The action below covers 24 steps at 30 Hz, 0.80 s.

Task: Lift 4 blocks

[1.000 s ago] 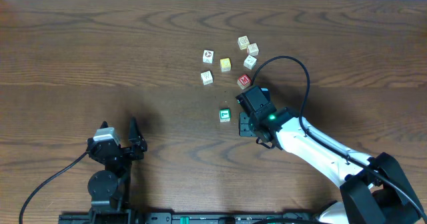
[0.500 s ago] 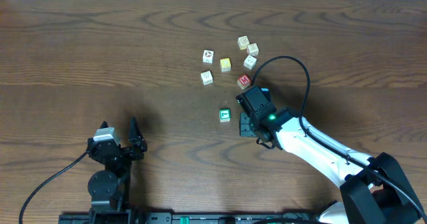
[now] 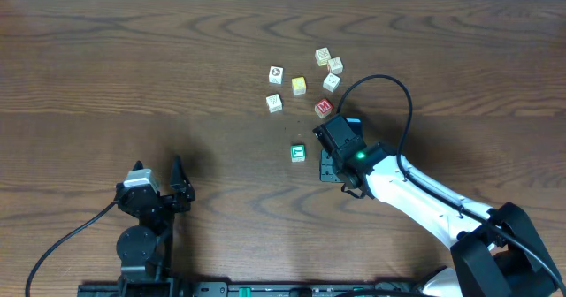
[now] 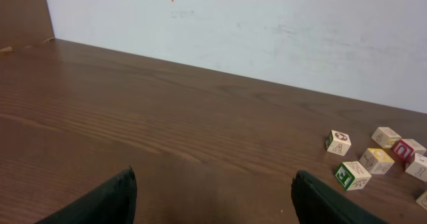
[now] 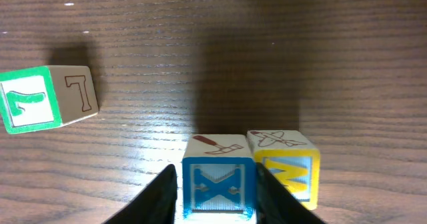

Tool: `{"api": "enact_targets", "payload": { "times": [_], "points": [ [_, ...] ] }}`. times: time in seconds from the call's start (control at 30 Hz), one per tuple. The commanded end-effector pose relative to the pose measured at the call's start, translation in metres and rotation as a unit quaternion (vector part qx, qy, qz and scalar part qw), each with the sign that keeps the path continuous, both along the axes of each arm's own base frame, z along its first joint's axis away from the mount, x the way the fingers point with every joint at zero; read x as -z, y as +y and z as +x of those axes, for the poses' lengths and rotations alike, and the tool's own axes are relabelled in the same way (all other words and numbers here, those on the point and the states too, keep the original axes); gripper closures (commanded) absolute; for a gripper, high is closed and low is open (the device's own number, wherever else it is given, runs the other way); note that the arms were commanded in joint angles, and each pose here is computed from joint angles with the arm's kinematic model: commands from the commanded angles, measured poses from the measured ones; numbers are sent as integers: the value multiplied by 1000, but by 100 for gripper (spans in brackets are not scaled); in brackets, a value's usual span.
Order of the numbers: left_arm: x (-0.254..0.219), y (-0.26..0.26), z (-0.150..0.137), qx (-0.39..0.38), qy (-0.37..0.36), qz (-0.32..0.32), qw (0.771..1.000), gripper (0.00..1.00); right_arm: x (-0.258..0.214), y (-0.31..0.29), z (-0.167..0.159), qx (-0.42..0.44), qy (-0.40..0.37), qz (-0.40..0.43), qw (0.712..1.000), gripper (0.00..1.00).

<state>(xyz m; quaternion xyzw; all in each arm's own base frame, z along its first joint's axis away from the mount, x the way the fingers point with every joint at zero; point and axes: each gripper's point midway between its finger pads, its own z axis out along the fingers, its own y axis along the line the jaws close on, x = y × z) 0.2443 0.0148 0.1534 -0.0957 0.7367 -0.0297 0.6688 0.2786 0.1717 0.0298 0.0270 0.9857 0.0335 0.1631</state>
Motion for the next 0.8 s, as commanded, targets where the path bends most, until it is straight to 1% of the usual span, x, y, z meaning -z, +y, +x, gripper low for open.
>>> {"api": "enact_targets", "payload": {
  "times": [0.0,0.13,0.43,0.47,0.5,0.53,0.6,0.7,0.77],
  "points": [
    [17,1,-1,-3,27,0,1000,25,1,2,-2,-1,-5,-9,1000,60],
    [17,1,-1,-3,27,0,1000,25,1,2,-2,-1,-5,-9,1000,52],
    [17,1,-1,-3,27,0,1000,25,1,2,-2,-1,-5,-8,1000,47],
    [17,1,-1,-3,27,0,1000,25,1,2,-2,-1,-5,-8,1000,50],
    [17,1,-1,-3,27,0,1000,25,1,2,-2,-1,-4,-9,1000,60],
    [17,1,-1,-3,27,0,1000,25,1,2,-2,-1,-5,-9,1000,66],
    [17,1,-1,-3,27,0,1000,25,1,2,-2,-1,-5,-9,1000,66],
    [17,1,-1,-3,27,0,1000,25,1,2,-2,-1,-5,-9,1000,59],
    [17,1,-1,-3,27,0,1000,25,1,2,-2,-1,-5,-9,1000,58]
  ]
}}
